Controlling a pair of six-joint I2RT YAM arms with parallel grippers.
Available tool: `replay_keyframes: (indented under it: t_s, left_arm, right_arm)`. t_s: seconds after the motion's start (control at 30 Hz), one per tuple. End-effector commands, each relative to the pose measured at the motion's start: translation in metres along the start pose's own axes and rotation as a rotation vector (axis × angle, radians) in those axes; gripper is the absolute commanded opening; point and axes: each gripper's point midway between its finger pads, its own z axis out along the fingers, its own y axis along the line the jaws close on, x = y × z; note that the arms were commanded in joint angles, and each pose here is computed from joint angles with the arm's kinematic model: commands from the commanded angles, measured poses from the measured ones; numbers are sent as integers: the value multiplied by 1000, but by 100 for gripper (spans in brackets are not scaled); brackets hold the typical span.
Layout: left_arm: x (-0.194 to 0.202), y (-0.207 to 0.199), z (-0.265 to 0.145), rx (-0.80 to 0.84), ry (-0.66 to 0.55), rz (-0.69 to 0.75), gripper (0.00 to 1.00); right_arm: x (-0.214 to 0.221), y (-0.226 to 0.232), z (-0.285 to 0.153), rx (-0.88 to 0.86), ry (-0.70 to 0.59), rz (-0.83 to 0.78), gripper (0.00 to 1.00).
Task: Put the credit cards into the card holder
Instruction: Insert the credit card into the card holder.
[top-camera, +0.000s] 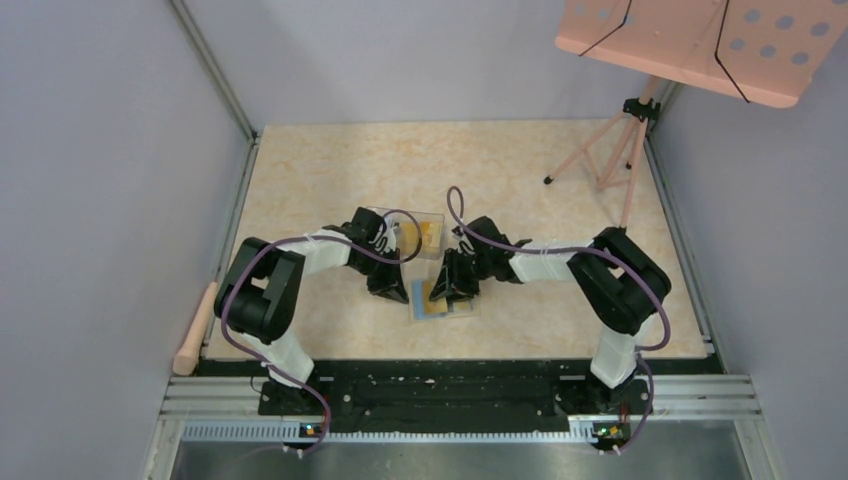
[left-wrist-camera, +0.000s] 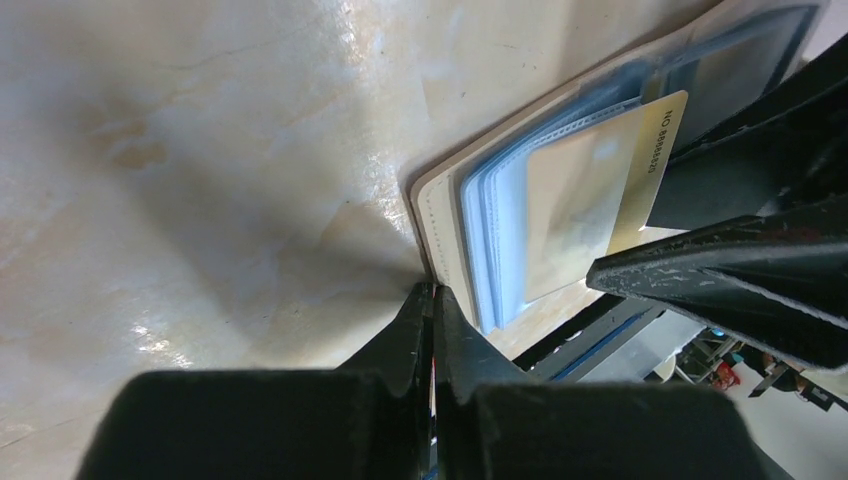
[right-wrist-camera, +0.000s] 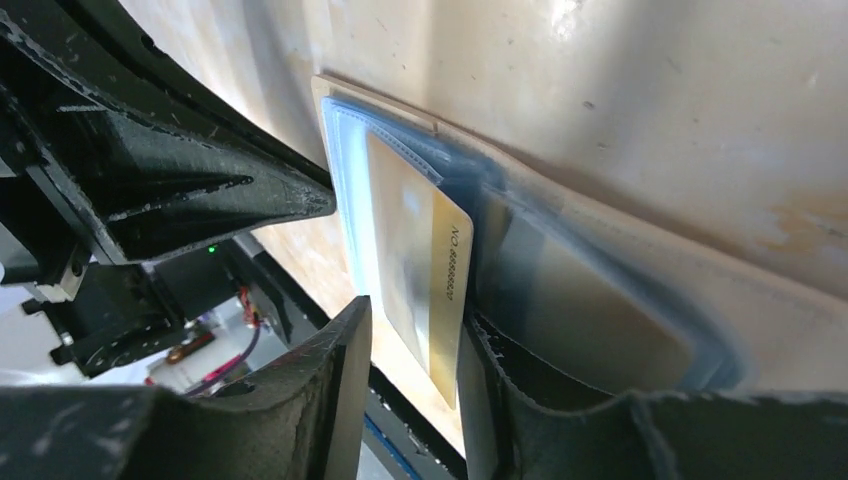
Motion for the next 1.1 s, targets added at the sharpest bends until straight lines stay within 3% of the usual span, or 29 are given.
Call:
replay_keyframes:
  t_s: [0.0,0.27,0.47,0.7,0.83,1.07]
  left_arm:
    - [5,20,11,-97,18,28,0]
    - [4,19,11,-95,18,32,0]
    - [2,17,11,-88,19,38,0]
    - [0,7,16,-42,32,57,0]
    - [1,-1,20,-19,51,72,0]
    - [-2,-10,21,-4,51,95,0]
  right_arm:
    - [1,-7,-9,186,14,-64,39]
    - [-4,0,-17,286,11,-90,60]
    - [-6,-2,-17,305,15,-108,63]
    - [-4,3,-6,251,40,-110,53]
    - [-5,9,3,211,54,-106,40]
    - [3,18,17,173,100,-108,33]
